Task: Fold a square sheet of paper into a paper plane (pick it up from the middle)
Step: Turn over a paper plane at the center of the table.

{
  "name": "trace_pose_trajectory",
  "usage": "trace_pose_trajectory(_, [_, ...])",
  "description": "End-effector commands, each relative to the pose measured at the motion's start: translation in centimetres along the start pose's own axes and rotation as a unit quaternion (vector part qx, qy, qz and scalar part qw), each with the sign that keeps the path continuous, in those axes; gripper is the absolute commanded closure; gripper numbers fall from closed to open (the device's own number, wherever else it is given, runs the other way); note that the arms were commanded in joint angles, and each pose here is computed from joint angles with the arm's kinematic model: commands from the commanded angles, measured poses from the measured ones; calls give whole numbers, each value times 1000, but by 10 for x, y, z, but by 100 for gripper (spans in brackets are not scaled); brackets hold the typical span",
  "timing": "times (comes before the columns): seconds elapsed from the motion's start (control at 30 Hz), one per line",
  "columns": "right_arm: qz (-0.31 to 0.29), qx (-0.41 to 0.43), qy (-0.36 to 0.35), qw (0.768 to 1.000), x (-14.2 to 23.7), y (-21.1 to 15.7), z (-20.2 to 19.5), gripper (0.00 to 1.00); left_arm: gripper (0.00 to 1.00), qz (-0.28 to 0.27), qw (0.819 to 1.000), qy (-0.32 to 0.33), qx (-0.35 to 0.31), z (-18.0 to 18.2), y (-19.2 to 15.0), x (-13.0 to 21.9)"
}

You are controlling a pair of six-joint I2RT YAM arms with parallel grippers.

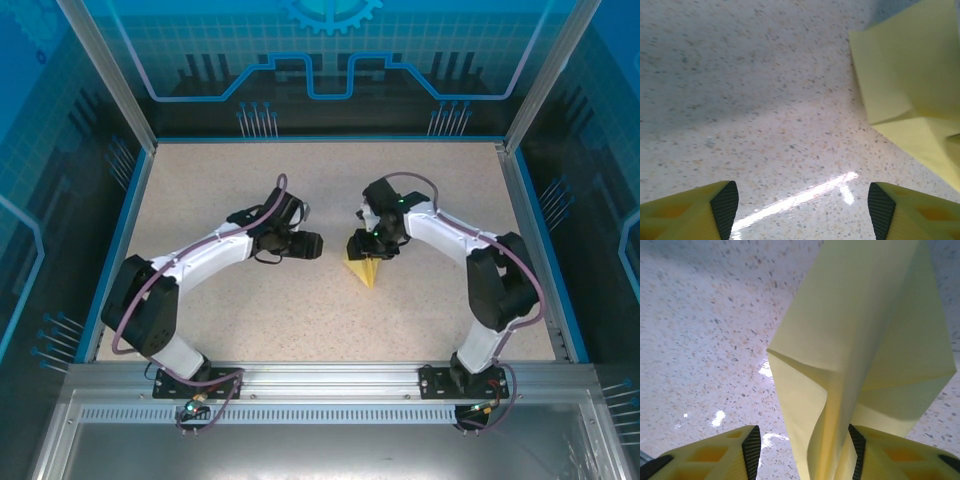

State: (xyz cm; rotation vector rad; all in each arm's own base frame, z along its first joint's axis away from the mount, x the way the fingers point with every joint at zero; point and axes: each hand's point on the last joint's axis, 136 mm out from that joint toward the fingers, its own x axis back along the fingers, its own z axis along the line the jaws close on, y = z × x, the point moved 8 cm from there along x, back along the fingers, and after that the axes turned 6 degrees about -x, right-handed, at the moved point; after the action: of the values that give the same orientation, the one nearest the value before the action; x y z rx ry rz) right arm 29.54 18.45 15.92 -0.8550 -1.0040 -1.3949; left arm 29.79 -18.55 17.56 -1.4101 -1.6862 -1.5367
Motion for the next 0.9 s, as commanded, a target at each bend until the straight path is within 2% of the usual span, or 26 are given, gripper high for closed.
trace_pose_trajectory(0.0, [-3,5,7,1000,19,-2,-4,48,26,-18,1000,25,0,14,0,10])
trace_pose_trajectory(0.1, [-7,8,0,1000,23,-2,-6,46,23,-34,999,32,5,21,1,17])
trace_pose_trajectory(0.33, [-9,23,-52,998,0,-2,-19,46,22,-39,999,35,7,27,2,20])
trace_pose_trajectory(0.43, [-48,57,-93,993,-5,-4,-16,46,22,-37,999,35,6,28,1,19])
trace_pose_trajectory(0.57, [-112,104,-113,982,-4,-5,-8,46,22,-34,999,35,3,28,1,17])
trace_pose_trajectory(0.73, [-175,155,-102,967,-7,-5,-1,46,22,-28,999,29,3,28,1,12])
trace_pose_trajectory(0.87, [-190,182,-75,962,-14,-1,3,46,22,-23,999,22,4,27,1,9])
